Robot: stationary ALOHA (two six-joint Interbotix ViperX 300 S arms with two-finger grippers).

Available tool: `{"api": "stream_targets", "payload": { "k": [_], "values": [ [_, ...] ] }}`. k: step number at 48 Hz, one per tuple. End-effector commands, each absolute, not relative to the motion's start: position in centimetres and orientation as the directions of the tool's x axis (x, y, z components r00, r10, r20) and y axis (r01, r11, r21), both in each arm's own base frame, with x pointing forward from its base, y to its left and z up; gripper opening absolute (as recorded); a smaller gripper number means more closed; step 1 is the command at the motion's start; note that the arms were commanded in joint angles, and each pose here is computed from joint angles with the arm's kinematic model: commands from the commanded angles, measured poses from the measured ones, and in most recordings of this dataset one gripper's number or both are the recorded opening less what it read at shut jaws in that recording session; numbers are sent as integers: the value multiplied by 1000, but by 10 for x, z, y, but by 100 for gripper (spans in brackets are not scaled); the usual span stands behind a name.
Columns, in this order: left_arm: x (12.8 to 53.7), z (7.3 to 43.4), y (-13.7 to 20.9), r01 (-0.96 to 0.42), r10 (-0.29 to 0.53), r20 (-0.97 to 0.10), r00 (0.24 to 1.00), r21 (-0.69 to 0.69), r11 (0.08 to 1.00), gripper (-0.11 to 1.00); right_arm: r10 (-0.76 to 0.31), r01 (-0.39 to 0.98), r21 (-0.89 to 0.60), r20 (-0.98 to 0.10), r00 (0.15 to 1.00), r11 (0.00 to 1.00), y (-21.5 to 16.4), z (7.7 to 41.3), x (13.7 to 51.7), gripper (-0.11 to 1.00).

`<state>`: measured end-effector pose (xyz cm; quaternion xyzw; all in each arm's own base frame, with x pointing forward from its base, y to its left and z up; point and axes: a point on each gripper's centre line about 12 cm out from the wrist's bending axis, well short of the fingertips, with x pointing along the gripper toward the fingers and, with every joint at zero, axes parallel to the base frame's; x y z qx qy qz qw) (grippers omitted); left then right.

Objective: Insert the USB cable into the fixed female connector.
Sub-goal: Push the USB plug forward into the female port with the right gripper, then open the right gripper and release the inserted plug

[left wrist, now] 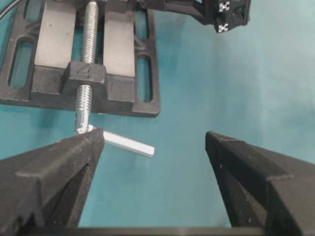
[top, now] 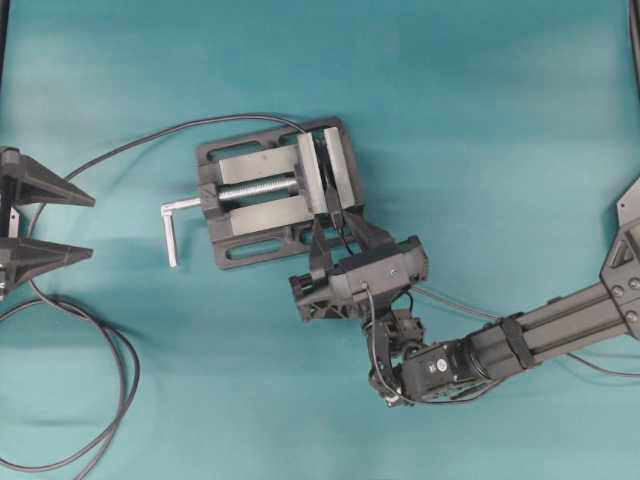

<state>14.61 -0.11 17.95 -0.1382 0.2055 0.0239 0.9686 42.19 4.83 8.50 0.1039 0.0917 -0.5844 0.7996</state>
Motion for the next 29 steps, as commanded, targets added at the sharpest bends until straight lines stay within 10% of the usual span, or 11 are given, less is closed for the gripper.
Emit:
{"api": "stream_targets", "payload": {
  "k": [1,29],
  "values": [
    [148,183,-1,-104,-11,-398,917,-265,959,99,-947,980,109,-259,190,167,-10,111,428,59],
    [149,187,-1,-101,-11,-388,922,-266,959,99,-939,977,92,-272,211,193,28,109,418,59]
  ]
}}
